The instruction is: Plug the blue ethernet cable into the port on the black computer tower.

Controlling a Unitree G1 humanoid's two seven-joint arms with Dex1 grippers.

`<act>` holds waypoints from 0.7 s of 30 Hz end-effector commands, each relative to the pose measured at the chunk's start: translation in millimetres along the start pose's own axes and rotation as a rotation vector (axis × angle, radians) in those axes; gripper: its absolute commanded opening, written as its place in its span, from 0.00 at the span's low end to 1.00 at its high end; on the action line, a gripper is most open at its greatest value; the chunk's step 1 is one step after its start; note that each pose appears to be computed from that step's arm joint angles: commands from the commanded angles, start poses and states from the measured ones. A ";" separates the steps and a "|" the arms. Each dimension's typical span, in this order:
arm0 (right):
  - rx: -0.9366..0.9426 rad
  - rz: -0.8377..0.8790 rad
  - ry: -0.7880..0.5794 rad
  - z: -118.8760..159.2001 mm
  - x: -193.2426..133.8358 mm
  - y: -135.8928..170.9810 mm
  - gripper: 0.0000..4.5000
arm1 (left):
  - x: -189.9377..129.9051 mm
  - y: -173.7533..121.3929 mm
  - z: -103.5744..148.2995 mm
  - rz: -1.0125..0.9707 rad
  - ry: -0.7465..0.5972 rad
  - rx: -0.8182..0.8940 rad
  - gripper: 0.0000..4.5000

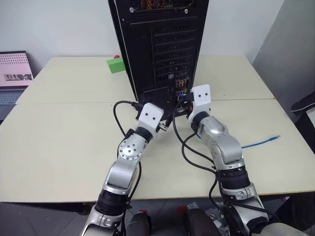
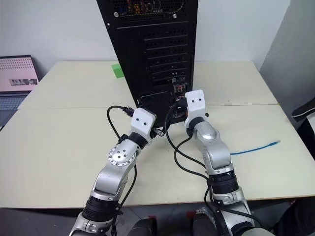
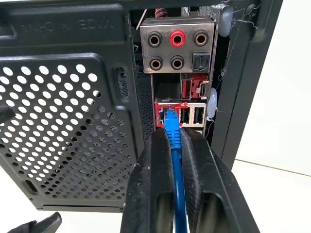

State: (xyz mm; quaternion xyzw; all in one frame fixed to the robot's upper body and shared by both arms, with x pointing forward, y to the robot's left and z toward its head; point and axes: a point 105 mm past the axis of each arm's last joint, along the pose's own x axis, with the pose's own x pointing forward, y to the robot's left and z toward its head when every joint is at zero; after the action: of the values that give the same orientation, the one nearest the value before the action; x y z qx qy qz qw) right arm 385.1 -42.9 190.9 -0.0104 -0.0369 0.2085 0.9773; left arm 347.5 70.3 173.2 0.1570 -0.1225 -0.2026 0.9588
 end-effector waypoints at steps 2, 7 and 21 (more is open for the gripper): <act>-0.022 0.070 -0.059 14.2 -12.7 0.2 0.35 | -2.7 9.6 12.9 0.027 -0.047 0.017 0.92; -0.058 0.136 -0.050 13.4 -30.8 -7.3 0.58 | -8.7 13.1 8.0 -0.003 -0.015 0.003 0.92; -0.137 0.514 -0.046 41.6 -101.9 -47.1 0.93 | -52.0 45.0 -3.4 -0.321 0.160 0.085 0.92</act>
State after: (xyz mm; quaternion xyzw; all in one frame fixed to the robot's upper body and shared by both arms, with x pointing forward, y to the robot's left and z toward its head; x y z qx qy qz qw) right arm 318.1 -123.0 211.5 -0.0813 -0.0419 0.4234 0.9013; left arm 323.2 126.0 163.5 0.2284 -0.0101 -0.3223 0.9186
